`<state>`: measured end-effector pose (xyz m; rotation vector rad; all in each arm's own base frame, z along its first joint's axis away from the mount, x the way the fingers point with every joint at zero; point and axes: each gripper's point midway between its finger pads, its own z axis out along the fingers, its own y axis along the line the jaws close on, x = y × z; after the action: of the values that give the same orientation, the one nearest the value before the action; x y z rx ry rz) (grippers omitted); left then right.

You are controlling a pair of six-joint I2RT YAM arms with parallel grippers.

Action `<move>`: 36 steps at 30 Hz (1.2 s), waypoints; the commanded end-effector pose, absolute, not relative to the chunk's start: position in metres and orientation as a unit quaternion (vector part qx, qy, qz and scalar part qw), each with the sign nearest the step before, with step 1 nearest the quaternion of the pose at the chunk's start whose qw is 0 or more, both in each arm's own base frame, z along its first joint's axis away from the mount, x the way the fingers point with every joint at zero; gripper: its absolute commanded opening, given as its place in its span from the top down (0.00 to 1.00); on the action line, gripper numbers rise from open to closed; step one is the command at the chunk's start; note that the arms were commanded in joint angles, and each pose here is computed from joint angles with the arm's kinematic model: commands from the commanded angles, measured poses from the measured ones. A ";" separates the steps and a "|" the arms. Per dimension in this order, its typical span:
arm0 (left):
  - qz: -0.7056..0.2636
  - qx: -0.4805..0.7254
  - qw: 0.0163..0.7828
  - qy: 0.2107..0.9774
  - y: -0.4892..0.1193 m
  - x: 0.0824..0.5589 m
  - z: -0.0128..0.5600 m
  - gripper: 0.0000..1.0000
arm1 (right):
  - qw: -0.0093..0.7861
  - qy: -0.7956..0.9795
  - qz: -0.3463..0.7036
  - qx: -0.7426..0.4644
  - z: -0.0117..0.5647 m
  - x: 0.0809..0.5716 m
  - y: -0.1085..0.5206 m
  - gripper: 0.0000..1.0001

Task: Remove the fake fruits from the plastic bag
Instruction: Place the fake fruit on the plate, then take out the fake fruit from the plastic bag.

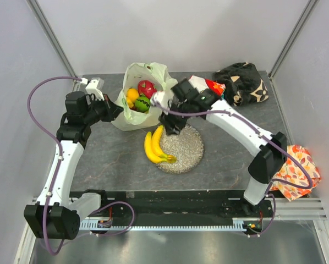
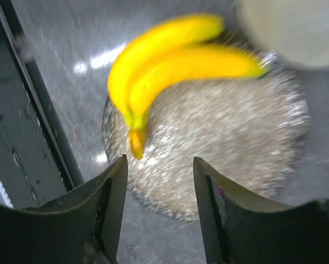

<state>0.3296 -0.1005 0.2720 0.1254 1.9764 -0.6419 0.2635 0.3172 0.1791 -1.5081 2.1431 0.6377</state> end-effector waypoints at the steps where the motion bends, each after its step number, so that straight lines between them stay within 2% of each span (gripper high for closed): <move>1: -0.275 0.090 0.527 0.799 -0.106 0.315 0.293 0.98 | 0.293 0.738 0.260 -0.549 0.246 0.288 0.334 0.47; 6: -0.303 0.107 0.500 0.805 -0.116 0.301 0.296 0.98 | 0.362 0.736 0.248 -0.516 0.265 0.340 0.369 0.48; 11: -0.302 0.105 0.463 0.827 -0.115 0.289 0.268 0.98 | 0.410 0.735 0.228 -0.490 0.233 0.404 0.411 0.48; 13: -0.295 0.105 0.460 0.831 -0.113 0.287 0.263 0.98 | 0.414 0.748 0.216 -0.472 0.204 0.430 0.425 0.47; 14: -0.290 0.104 0.461 0.832 -0.111 0.287 0.262 0.98 | 0.440 0.749 0.196 -0.455 0.214 0.449 0.427 0.45; 15: -0.286 0.106 0.461 0.833 -0.110 0.287 0.261 0.99 | 0.435 0.759 0.184 -0.449 0.191 0.461 0.431 0.43; 18: -0.290 0.121 0.455 0.833 -0.112 0.285 0.258 0.98 | 0.473 0.765 0.159 -0.407 0.190 0.492 0.431 0.27; 19: -0.294 0.126 0.448 0.835 -0.114 0.284 0.255 0.98 | 0.493 0.760 0.161 -0.392 0.197 0.502 0.432 0.19; 22: -0.312 0.141 0.426 0.838 -0.120 0.278 0.247 0.98 | 0.507 0.763 0.147 -0.373 0.190 0.516 0.426 0.14; 31: -0.306 0.163 0.387 0.854 -0.118 0.253 0.226 0.98 | 0.479 0.787 0.127 -0.368 0.132 0.537 0.412 0.14; 36: -0.302 0.167 0.374 0.861 -0.116 0.254 0.219 0.98 | 0.467 0.795 0.129 -0.365 0.112 0.543 0.409 0.22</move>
<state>0.2600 -0.1168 0.2219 0.3511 2.2025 -0.7781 0.5314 0.4065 0.1153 -0.9362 1.9595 0.3054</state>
